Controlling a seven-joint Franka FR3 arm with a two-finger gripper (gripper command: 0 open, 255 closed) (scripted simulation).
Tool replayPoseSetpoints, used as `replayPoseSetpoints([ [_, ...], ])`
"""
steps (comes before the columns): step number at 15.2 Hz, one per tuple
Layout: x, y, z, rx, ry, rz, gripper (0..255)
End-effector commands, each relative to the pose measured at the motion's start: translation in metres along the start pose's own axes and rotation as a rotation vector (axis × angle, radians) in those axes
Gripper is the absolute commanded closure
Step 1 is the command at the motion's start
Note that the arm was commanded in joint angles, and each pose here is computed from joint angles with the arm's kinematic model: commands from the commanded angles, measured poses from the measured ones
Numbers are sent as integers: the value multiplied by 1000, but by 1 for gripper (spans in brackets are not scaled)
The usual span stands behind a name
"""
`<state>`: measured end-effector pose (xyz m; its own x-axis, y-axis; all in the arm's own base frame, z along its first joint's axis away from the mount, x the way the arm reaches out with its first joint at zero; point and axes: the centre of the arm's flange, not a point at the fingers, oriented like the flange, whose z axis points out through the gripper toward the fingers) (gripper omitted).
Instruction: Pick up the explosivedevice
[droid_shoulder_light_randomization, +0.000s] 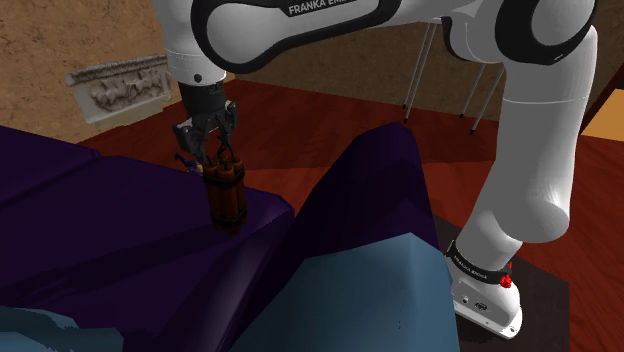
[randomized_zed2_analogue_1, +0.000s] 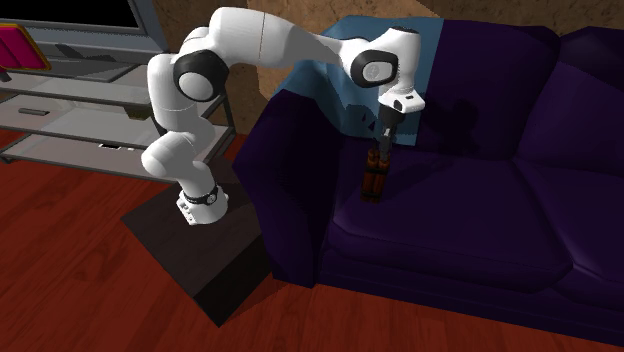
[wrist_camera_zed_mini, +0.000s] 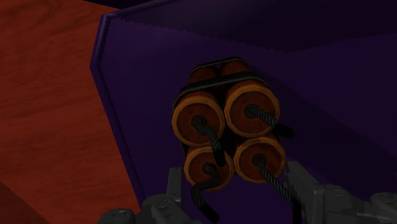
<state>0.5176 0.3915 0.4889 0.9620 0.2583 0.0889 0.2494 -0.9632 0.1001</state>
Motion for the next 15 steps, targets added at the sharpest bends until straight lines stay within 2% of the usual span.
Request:
replayPoseSetpoints([
  [1,0,0,1,0,-2,0,255],
  [6,0,1,1,0,-2,0,255],
  [15,4,5,-46,0,-2,0,255],
])
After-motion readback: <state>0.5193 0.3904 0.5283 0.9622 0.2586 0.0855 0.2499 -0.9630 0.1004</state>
